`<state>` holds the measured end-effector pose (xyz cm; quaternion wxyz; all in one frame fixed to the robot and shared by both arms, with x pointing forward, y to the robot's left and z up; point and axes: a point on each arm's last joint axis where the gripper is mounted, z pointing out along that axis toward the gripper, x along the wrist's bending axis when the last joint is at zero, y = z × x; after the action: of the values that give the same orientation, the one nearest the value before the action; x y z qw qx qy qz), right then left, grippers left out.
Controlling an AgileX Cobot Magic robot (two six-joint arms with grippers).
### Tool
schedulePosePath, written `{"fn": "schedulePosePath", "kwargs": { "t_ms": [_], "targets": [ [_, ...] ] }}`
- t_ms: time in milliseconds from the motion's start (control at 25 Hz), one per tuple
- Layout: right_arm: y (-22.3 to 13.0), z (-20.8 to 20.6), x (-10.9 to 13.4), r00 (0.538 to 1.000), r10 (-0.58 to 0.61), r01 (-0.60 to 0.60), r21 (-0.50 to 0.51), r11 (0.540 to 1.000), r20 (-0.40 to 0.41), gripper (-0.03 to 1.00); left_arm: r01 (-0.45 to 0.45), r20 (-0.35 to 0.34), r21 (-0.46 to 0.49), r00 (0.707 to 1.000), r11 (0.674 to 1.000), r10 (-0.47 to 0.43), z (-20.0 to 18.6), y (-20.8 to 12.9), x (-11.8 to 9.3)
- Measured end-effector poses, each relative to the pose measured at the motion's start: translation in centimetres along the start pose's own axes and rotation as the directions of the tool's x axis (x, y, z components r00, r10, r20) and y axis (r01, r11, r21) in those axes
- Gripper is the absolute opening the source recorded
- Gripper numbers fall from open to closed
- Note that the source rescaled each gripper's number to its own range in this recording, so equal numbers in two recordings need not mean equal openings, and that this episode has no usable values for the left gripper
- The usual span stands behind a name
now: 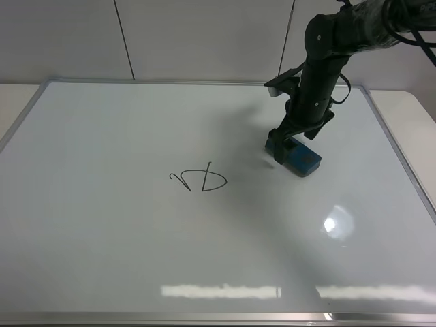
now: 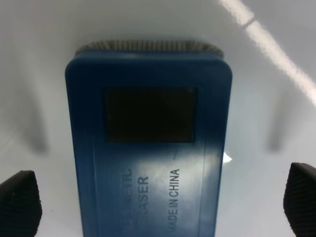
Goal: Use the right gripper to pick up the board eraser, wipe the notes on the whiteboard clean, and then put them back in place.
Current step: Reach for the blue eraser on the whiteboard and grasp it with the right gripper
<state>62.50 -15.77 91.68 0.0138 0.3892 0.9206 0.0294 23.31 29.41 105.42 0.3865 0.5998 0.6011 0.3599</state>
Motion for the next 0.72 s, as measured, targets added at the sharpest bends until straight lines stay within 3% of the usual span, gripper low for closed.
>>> {"fn": "schedulePosePath", "kwargs": {
  "t_ms": [240, 720],
  "targets": [
    [0.25, -0.02, 0.34, 0.999, 0.031, -0.032, -0.026, 0.999, -0.038, 0.96, 0.000, 0.000, 0.000, 1.000, 1.000, 0.000, 0.00, 0.00, 0.00],
    [0.34, -0.01, 0.22, 1.000, 0.026, -0.027, -0.032, 0.999, -0.016, 0.96, 0.000, 0.000, 0.000, 1.000, 1.000, 0.000, 0.00, 0.00, 0.00]
  ]
}}
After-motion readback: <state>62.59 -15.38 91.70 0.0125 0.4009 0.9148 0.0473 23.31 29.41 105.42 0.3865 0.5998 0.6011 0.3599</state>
